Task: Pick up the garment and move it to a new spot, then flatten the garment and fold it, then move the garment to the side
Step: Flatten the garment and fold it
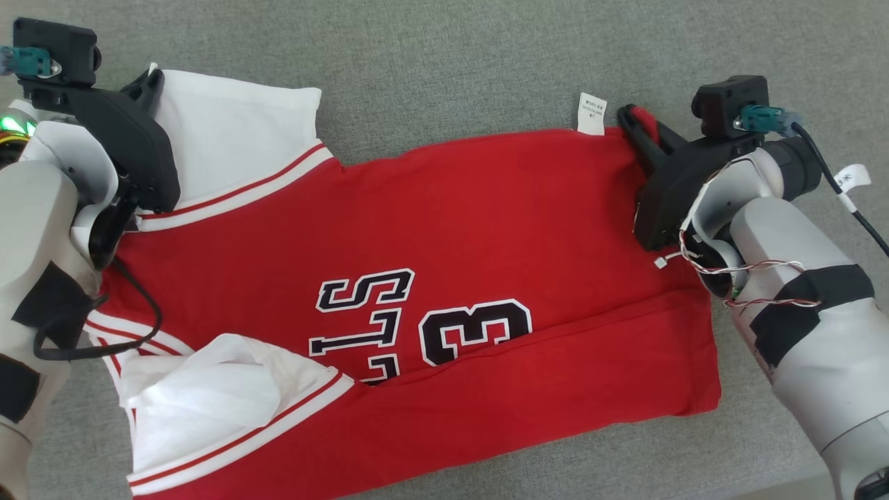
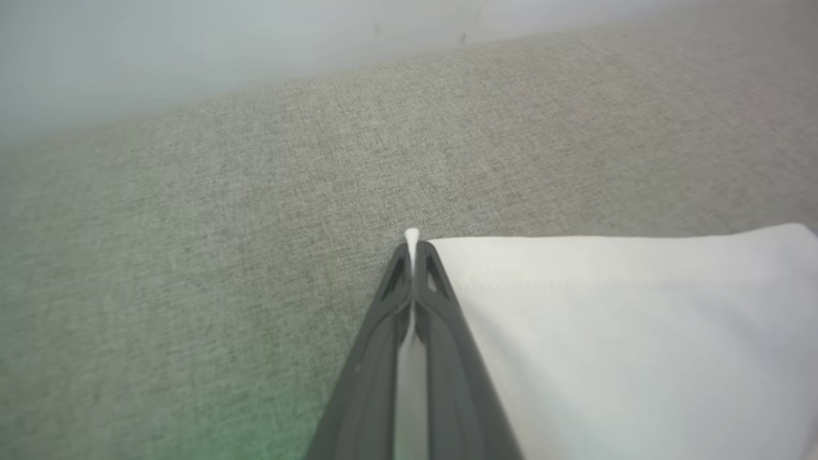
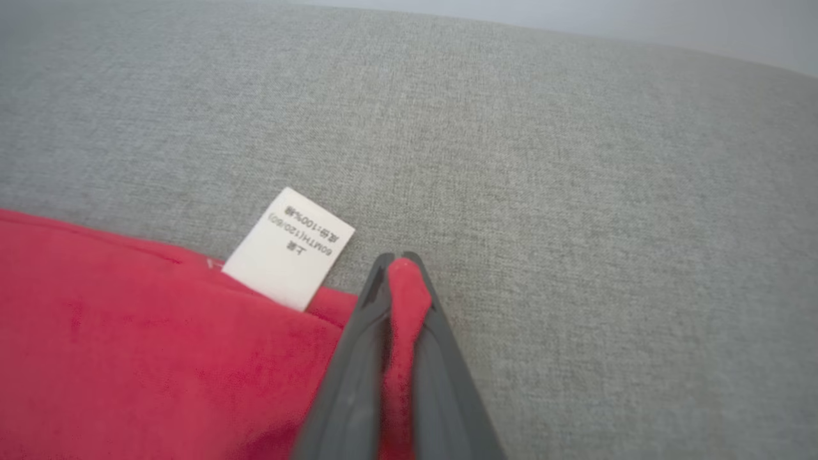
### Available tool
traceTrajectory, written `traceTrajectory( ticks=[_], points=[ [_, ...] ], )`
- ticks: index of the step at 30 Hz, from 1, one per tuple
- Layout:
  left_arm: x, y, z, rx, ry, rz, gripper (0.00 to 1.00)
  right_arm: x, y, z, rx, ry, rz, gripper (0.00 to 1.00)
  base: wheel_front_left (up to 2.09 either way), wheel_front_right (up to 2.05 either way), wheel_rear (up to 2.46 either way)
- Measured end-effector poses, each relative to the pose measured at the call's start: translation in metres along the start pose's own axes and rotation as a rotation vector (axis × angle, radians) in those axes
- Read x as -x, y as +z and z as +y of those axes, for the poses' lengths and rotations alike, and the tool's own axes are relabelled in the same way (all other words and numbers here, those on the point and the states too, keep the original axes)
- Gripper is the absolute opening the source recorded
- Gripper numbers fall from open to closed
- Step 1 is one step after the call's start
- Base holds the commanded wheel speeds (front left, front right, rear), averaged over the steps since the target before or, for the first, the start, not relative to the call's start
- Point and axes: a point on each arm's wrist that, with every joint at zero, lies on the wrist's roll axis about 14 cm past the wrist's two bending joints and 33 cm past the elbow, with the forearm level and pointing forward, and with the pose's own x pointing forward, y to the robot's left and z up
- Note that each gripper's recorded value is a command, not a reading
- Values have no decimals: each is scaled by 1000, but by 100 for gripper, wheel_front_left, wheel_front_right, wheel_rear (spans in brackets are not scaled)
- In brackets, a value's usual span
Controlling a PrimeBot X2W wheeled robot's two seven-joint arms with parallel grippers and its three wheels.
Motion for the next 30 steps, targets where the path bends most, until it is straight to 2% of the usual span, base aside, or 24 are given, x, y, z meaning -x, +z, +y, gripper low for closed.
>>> traceTrajectory(
  ticks=[4, 10, 15, 22, 30],
  points=[
    [9, 14, 3, 12, 12, -70, 0, 6, 18, -13, -4, -29, -73, 0, 0, 0, 0],
    [31, 61, -2, 6, 12, -266, 0, 14, 44, -25, -32, -69, -190, 0, 0, 0, 0],
    [54, 84, -9, 5, 3, -378, 0, 20, 49, -18, -56, -70, -232, 0, 0, 0, 0],
    [90, 80, -29, 39, -51, -482, 0, 39, 40, -12, -105, -79, -285, 0, 0, 0, 0],
    [129, 50, -52, 76, -85, -507, 0, 57, 28, -5, -150, -71, -318, 0, 0, 0, 0]
  ],
)
